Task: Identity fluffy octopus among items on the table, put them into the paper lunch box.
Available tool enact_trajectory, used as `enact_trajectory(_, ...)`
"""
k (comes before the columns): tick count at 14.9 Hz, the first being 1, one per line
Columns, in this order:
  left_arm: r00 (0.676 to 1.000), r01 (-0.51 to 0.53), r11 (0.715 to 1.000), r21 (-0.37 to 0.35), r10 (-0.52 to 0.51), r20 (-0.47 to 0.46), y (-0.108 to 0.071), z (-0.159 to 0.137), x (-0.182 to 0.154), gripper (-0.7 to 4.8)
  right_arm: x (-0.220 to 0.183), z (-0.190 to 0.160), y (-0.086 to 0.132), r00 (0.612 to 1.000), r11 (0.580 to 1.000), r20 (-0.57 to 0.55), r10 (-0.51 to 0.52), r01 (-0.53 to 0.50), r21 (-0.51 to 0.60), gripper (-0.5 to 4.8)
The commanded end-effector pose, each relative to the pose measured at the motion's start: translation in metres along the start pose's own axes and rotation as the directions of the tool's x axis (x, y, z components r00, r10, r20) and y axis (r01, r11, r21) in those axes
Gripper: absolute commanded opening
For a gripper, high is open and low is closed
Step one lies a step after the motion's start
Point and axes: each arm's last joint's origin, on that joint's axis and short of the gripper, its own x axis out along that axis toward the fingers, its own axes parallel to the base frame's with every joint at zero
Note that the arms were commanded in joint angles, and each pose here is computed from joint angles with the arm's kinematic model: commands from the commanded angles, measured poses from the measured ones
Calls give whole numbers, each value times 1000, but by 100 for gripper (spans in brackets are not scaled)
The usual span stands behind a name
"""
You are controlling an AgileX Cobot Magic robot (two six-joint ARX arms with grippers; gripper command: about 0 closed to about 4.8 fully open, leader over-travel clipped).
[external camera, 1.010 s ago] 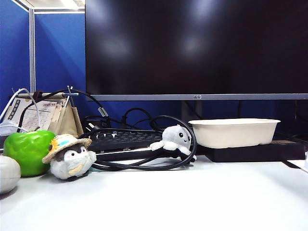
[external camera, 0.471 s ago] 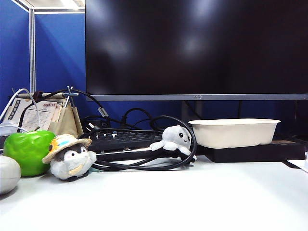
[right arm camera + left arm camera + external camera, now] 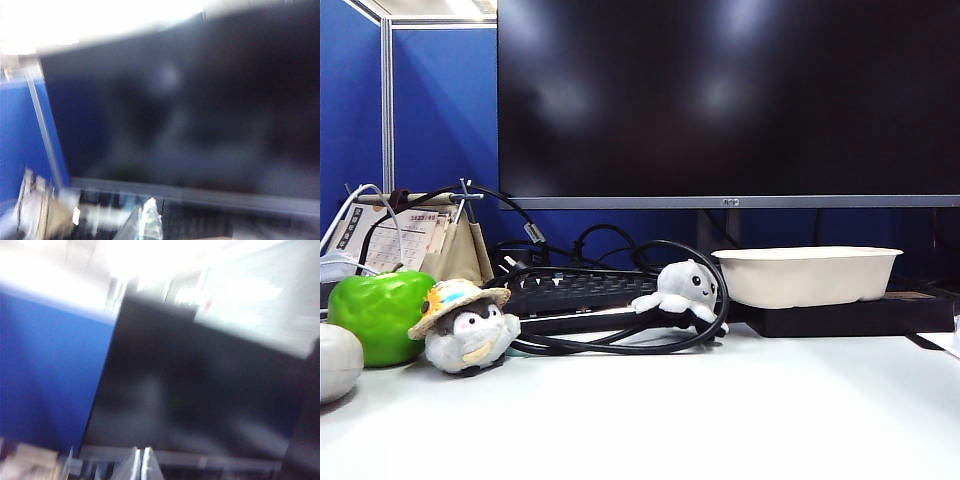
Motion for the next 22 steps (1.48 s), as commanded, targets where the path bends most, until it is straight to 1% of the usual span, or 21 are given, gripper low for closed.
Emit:
enact_trajectory(1, 993, -2, 998, -60, -5, -116, 8, -6, 18, 26, 17, -10, -5, 989, 996, -126, 78, -72, 48, 0)
enact_trajectory(3, 977, 21, 994, -107, -43, -207, 15, -15, 29, 26, 30, -20, -9, 966, 988, -217, 138, -119, 99, 0)
enact_trajectory(4, 954, 47, 985, -163, -92, -285, 20, -23, 37, 26, 40, -28, -13, 940, 981, -296, 167, -127, 147, 0)
enact_trajectory(5, 935, 59, 979, -195, -122, -333, 23, -29, 42, 26, 46, -34, -16, 918, 973, -345, 197, -140, 183, 0)
enact_trajectory(8, 861, 82, 949, -304, -221, -458, 30, -46, 50, 26, 62, -53, -19, 853, 946, -441, 280, -168, 276, 0)
enact_trajectory(10, 805, 118, 918, -378, -312, -504, 32, -54, 53, 26, 69, -63, -15, 806, 927, -485, 338, -195, 321, 0)
enact_trajectory(11, 779, 137, 904, -406, -351, -519, 30, -58, 55, 26, 76, -73, -5, 761, 907, -515, 395, -235, 349, 0)
enact_trajectory(13, 763, 176, 894, -413, -389, -516, 23, -59, 56, 26, 86, -82, 6, 736, 898, -528, 424, -267, 349, 0)
enact_trajectory(14, 762, 182, 894, -410, -392, -516, 21, -60, 57, 26, 92, -87, 11, 727, 893, -529, 438, -284, 349, 1)
enact_trajectory(15, 759, 182, 896, -405, -390, -522, 17, -62, 59, 26, 100, -95, 16, 720, 892, -537, 439, -278, 356, 12)
enact_trajectory(16, 755, 183, 896, -405, -392, -525, 16, -63, 59, 26, 106, -103, 17, 707, 889, -550, 445, -275, 366, 45)
enact_trajectory(17, 756, 182, 897, -403, -390, -526, 15, -63, 59, 26, 112, -111, 18, 694, 885, -563, 449, -260, 385, 56)
enact_trajectory(19, 758, 179, 899, -400, -385, -526, 15, -63, 59, 26, 120, -123, 18, 668, 872, -577, 471, -254, 418, 55)
enact_trajectory(20, 764, 170, 904, -392, -372, -527, 15, -63, 60, 26, 122, -126, 18, 655, 856, -571, 495, -254, 451, 55)
enact_trajectory(21, 765, 169, 905, -391, -371, -527, 16, -63, 60, 26, 126, -129, 18, 647, 837, -554, 523, -267, 478, 55)
enact_trajectory(22, 766, 168, 905, -390, -369, -527, 16, -63, 60, 26, 128, -129, 18, 652, 831, -543, 529, -269, 486, 55)
